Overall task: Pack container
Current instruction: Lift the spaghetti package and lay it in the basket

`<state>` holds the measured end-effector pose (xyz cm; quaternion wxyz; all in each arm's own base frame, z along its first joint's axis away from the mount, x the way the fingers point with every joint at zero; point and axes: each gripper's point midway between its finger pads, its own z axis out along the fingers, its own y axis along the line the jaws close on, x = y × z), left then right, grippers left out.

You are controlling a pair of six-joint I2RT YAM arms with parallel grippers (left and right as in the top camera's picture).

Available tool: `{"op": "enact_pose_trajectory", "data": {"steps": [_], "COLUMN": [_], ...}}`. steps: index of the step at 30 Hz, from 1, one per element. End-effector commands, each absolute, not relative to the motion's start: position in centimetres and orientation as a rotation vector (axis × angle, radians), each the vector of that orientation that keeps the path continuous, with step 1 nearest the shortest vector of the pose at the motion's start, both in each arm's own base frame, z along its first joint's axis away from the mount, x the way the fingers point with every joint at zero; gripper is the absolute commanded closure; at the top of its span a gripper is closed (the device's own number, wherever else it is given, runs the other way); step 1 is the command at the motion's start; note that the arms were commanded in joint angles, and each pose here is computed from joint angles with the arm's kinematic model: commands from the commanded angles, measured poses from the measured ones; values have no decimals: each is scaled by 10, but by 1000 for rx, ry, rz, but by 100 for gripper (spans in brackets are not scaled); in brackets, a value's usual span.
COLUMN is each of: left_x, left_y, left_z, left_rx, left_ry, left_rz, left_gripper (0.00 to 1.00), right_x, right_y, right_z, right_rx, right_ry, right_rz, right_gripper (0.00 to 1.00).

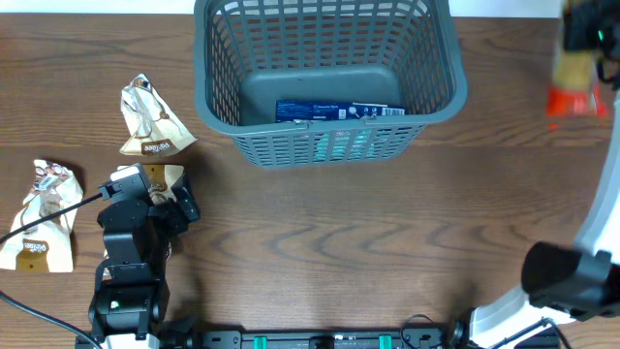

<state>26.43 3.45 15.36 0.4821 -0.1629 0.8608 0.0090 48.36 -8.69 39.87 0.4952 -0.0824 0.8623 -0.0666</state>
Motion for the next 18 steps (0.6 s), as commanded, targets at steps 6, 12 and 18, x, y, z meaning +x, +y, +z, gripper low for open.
{"op": "enact_pose_trajectory", "data": {"steps": [6,12,18], "left_x": [267,267,267], "left_y": [36,36,36], "left_z": [167,167,167], "left_rx": [-414,-414,-414], "left_ry": [2066,2065,2066], "left_rz": [13,13,13], "left_gripper": [1,1,1], "right_x": [458,442,456], "right_y": [114,204,242], "right_z": [476,450,386], "right_rx": [-986,-1298,-1419], "right_ry": [1605,1447,1517], "right_rz": [-82,-43,120], "right_gripper": [99,99,99]}}
